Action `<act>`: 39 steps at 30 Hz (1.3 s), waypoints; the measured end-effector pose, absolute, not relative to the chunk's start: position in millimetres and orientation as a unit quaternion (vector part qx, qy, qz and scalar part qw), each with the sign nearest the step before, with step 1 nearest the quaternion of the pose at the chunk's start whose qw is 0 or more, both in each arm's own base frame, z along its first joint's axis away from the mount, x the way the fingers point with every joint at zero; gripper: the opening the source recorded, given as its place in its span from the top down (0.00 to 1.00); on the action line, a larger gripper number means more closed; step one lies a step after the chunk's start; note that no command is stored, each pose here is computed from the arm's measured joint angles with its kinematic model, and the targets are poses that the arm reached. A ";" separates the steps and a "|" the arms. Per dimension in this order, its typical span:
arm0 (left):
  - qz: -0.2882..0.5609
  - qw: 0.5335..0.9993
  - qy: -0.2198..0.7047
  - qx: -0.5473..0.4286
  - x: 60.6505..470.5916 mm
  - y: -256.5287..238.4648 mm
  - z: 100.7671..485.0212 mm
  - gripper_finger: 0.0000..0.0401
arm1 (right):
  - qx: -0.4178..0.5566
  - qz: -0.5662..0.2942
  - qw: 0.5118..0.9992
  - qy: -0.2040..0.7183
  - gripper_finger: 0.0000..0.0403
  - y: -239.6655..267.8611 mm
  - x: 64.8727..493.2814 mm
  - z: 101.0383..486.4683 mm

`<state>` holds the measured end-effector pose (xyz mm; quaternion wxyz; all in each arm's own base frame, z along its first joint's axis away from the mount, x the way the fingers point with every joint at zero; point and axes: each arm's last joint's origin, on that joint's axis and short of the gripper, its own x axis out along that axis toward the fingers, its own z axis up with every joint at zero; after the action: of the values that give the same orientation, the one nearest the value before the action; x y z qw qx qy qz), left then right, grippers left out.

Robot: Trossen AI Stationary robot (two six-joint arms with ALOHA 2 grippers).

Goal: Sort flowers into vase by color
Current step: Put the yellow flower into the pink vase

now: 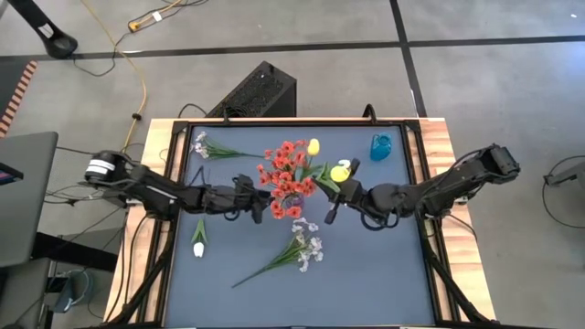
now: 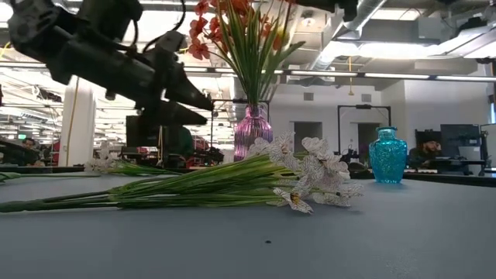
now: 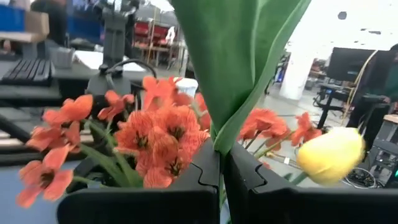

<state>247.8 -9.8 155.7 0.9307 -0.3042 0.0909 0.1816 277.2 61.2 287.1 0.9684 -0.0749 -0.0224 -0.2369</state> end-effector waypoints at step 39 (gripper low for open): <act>0.160 0.962 0.127 -0.184 285.5 -0.7 158.7 0.64 | -0.012 -0.219 0.976 0.001 0.92 55.6 312.4 254.6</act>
<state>285.5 -0.7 158.7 0.9616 -0.1837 0.1265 0.1597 312.4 55.6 254.6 0.9756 -0.0115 0.0013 -0.2195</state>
